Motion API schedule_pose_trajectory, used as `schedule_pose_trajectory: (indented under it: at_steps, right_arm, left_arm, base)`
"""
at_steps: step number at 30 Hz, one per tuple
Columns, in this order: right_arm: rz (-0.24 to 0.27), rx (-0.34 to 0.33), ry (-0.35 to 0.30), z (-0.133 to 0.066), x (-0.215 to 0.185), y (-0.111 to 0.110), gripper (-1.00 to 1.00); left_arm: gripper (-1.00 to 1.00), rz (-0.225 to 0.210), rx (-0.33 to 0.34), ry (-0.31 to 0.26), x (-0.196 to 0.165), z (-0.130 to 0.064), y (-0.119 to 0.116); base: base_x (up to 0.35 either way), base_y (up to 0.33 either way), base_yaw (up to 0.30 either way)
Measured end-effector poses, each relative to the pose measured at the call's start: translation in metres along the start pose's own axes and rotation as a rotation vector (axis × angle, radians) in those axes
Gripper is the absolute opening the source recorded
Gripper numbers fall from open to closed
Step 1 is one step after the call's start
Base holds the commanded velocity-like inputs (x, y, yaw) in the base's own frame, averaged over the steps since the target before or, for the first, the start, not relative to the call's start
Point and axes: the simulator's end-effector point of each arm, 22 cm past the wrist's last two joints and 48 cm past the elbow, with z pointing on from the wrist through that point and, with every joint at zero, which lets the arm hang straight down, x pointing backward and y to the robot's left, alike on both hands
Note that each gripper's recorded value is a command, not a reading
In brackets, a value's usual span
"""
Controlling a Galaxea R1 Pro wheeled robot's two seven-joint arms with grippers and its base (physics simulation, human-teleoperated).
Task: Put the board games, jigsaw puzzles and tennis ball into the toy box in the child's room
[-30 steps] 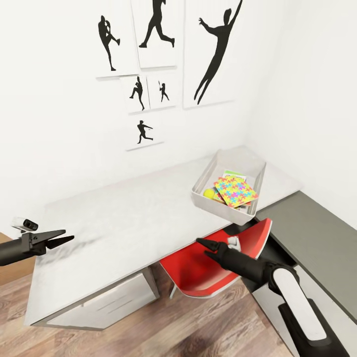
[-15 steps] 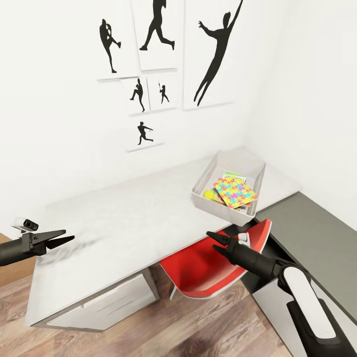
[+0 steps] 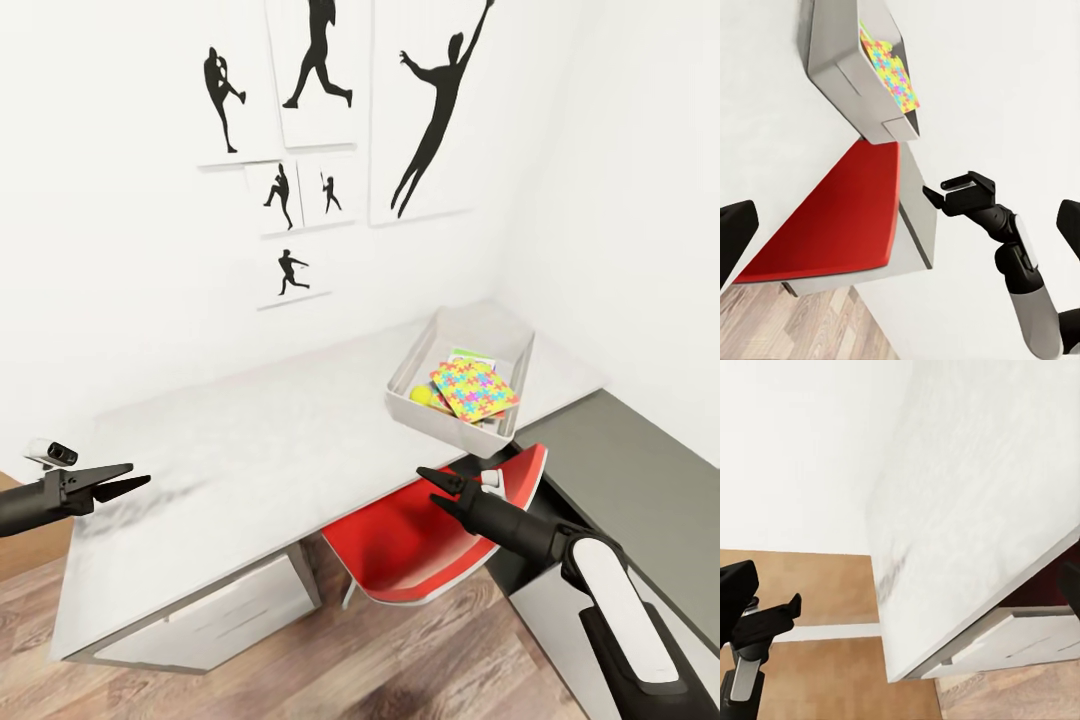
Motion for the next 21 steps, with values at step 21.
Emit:
schedule_pose_trajectory:
  at_steps: [21]
  right_arm:
    - [-0.024, -0.02, -0.011, -0.005, -0.003, 0.017, 1.0]
  left_arm:
    - [1.0, 0.017, 0.002, -0.014, -0.001, -0.009, -0.012]
  base:
    - [-0.054, 0.0, 0.0]
